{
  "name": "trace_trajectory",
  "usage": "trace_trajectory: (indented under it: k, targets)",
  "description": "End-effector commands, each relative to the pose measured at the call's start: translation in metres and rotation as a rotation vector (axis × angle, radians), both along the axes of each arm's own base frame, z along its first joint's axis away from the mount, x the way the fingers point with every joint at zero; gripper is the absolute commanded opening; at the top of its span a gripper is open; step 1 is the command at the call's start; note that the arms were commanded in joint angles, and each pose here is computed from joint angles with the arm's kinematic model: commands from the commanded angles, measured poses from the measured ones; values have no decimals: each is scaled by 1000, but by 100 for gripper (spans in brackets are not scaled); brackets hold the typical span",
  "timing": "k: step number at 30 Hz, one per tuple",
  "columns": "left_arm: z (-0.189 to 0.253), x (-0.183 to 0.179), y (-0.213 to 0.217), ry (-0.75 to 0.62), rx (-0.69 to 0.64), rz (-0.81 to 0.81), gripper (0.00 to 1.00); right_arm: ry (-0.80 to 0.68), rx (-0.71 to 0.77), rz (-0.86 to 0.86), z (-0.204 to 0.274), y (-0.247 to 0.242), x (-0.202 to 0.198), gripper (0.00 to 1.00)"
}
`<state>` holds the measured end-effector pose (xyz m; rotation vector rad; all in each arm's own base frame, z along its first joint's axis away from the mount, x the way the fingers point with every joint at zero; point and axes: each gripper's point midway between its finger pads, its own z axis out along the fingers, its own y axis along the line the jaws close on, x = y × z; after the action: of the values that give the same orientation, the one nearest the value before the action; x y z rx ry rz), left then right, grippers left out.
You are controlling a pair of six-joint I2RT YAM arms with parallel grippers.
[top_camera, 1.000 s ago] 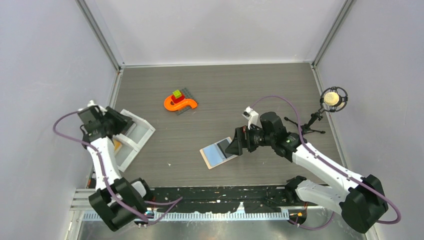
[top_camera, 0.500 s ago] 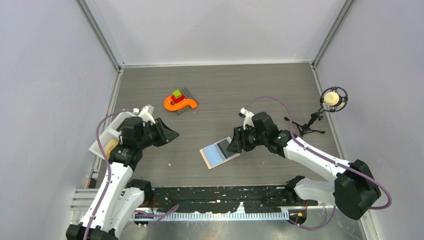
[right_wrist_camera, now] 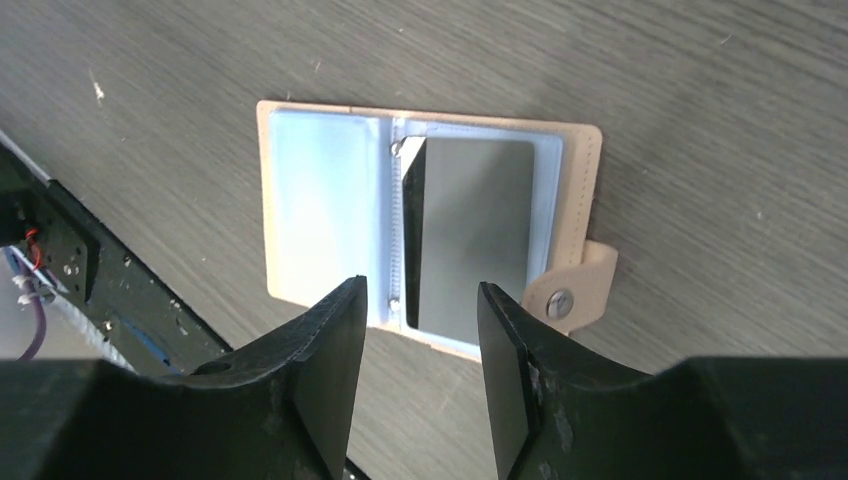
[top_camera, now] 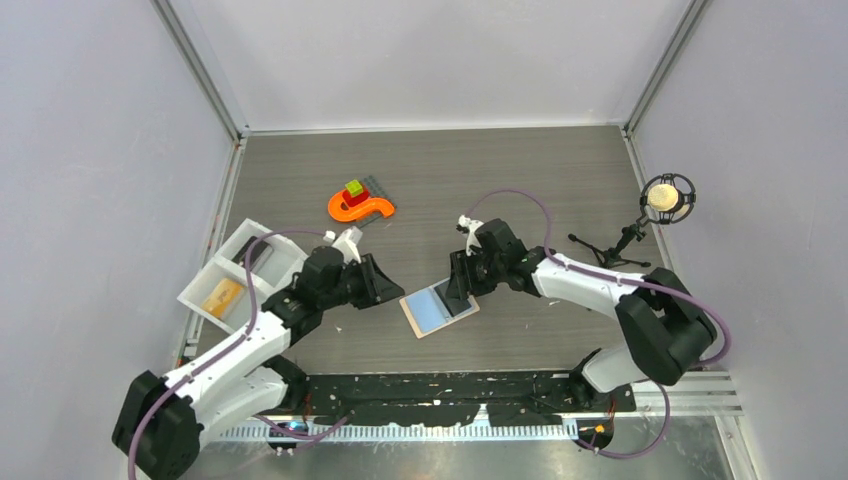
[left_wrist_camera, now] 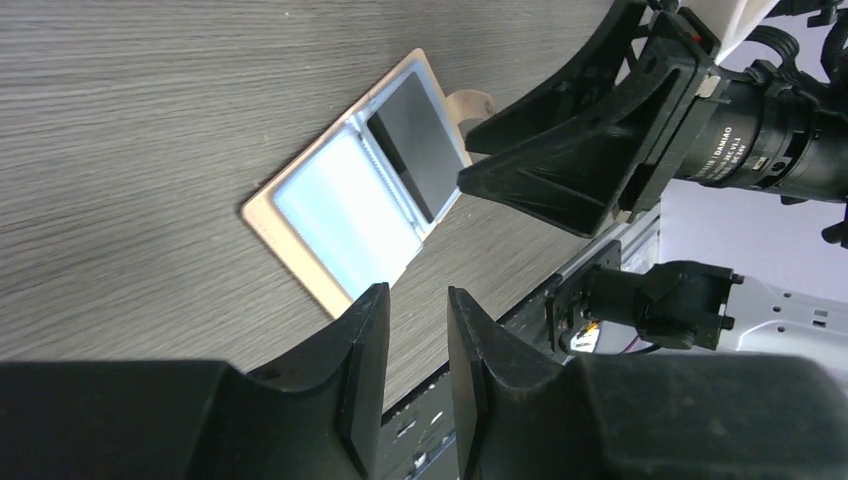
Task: Take the credit cards out of the card holder
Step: Remove the credit card from the card holder.
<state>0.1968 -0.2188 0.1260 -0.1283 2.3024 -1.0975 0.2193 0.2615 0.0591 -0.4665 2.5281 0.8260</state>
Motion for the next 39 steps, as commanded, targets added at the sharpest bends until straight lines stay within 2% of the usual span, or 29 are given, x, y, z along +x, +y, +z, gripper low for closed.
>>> trace_trajectory:
  k: [1, 14, 27, 35, 39]
  targets:
    - [19, 16, -26, -61, -96, 12, 30, -80, 3, -3, 8, 8, 26, 51]
    - [-16, 18, -66, -15, -52, 46, 29, -48, -59, -17, -23, -10, 37, 43]
    - [-47, 24, -71, 20, 24, 105, 29, 8, 14, 4, -26, -8, 15, 30]
    - [-54, 21, -80, 27, 32, 88, 28, 82, 112, -5, -18, -2, -6, 29]
    - [-55, 19, -84, 27, 36, 78, 28, 59, 114, -10, -9, -4, -6, 30]
